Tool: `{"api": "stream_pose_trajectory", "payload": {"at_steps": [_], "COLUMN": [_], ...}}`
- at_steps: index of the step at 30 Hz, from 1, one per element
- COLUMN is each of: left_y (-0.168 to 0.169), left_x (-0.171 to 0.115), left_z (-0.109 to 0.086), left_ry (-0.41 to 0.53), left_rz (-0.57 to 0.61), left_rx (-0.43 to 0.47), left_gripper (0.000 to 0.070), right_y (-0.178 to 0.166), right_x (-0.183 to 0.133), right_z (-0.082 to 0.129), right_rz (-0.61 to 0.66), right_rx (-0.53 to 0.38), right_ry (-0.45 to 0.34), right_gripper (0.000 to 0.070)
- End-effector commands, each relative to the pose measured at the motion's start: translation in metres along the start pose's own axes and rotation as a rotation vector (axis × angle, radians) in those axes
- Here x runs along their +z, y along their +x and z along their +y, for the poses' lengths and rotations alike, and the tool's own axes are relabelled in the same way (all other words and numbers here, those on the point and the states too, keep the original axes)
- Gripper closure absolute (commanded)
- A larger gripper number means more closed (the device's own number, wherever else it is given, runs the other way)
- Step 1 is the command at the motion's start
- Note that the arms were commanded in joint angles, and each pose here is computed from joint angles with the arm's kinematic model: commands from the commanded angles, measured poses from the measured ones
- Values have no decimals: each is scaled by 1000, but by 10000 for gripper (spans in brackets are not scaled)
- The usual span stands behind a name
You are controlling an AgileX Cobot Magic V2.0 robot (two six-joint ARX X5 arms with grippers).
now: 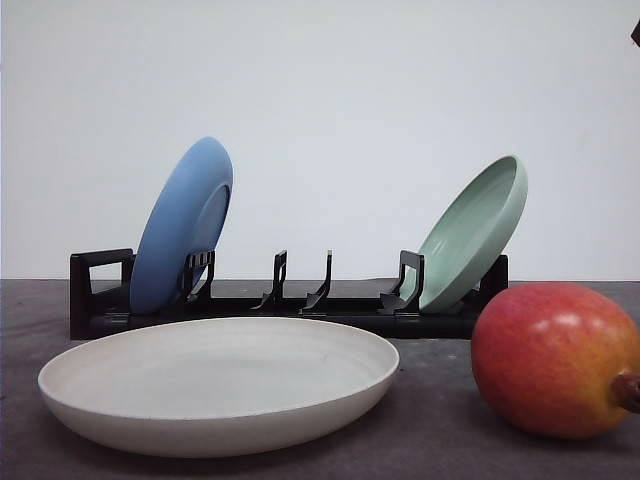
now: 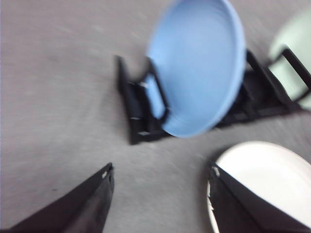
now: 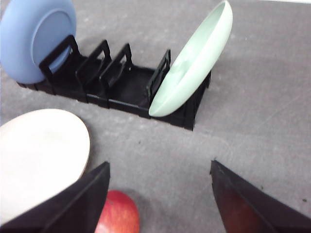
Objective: Place pomegranate in white plate
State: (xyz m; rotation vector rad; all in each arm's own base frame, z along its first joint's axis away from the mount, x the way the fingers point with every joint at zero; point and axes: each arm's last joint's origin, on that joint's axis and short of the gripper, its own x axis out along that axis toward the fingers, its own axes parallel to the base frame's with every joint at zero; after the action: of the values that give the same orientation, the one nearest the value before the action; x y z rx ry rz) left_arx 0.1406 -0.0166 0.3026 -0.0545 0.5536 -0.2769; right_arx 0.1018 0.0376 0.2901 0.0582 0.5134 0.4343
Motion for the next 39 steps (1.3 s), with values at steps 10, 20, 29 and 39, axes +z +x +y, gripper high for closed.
{"api": "stream_pose_trajectory", "payload": {"at_steps": [10, 20, 29, 39], "left_y": [-15, -16, -16, -14], "left_x": [-30, -29, -29, -29], "left_z": [0, 0, 0, 1], "left_ry": [-44, -56, -70, -76], "left_rz": [-90, -101, -101, -93], "left_rx": [9, 7, 6, 7], "left_gripper": [340, 340, 340, 340], "right_y": [10, 52, 94, 129], "right_x": [-3, 6, 12, -6], "right_z": [1, 9, 28, 42], "right_rz": [127, 418, 574, 709], "right_rx": [79, 120, 72, 52], "right_ry": [133, 197, 116, 75], "right_gripper": [281, 245, 91, 69]}}
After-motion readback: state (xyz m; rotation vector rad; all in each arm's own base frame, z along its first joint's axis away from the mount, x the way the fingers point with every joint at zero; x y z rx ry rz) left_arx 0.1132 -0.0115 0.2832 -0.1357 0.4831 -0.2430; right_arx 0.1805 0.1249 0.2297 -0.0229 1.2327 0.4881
